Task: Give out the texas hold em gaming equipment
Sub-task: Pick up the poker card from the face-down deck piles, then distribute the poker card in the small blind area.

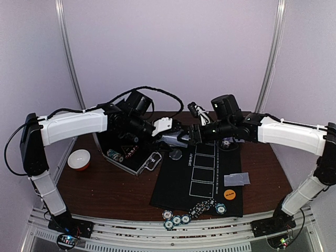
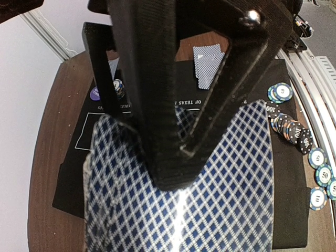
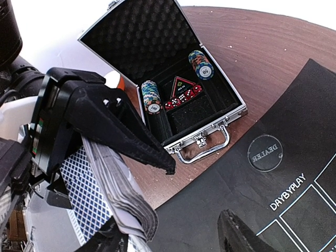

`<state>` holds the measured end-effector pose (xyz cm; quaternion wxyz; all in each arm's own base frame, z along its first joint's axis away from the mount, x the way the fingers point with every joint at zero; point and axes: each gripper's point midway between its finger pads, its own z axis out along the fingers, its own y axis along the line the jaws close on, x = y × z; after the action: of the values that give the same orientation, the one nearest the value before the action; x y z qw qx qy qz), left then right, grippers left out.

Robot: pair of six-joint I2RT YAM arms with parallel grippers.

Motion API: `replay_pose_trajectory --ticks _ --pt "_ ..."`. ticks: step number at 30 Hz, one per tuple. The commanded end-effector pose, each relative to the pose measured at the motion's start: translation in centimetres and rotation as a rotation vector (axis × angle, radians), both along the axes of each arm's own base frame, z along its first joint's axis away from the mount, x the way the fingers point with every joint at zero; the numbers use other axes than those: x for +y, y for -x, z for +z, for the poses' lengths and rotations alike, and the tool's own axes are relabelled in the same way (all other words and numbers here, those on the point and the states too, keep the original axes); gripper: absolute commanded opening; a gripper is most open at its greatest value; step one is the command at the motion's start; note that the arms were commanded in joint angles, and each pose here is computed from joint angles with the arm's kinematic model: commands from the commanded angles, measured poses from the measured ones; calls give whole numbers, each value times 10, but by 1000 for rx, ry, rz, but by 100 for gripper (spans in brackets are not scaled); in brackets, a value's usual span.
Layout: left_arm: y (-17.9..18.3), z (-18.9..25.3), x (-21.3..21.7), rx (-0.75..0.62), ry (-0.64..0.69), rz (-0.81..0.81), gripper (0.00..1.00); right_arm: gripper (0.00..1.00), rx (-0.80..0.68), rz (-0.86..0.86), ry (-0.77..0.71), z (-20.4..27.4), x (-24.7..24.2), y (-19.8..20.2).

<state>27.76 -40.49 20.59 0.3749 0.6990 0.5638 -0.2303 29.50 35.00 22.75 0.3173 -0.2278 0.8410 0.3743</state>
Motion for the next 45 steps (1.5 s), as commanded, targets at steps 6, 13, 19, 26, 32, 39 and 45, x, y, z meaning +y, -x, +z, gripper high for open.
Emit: replay_pose_trajectory --ticks 6,13,19,26,32,39,45 --pt "-5 20 -3 -39 57 0 56 48 -12 45 -74 39 4 10" --pt "-5 18 -3 -40 51 4 56 37 17 11 -23 36 -4 11" --pt "-5 17 -3 -39 50 3 56 33 21 -10 8 39 -11 12" --pt "-5 16 -2 -37 49 4 55 19 25 -14 55 42 -19 15" --pt "-4 16 -2 -38 48 3 55 2 23 -10 76 49 -27 22" --pt "-4 18 -1 -39 50 3 55 0 1 40 76 74 -31 34" --pt "-4 18 -2 -39 53 2 55 0 -9 73 120 83 -38 41"
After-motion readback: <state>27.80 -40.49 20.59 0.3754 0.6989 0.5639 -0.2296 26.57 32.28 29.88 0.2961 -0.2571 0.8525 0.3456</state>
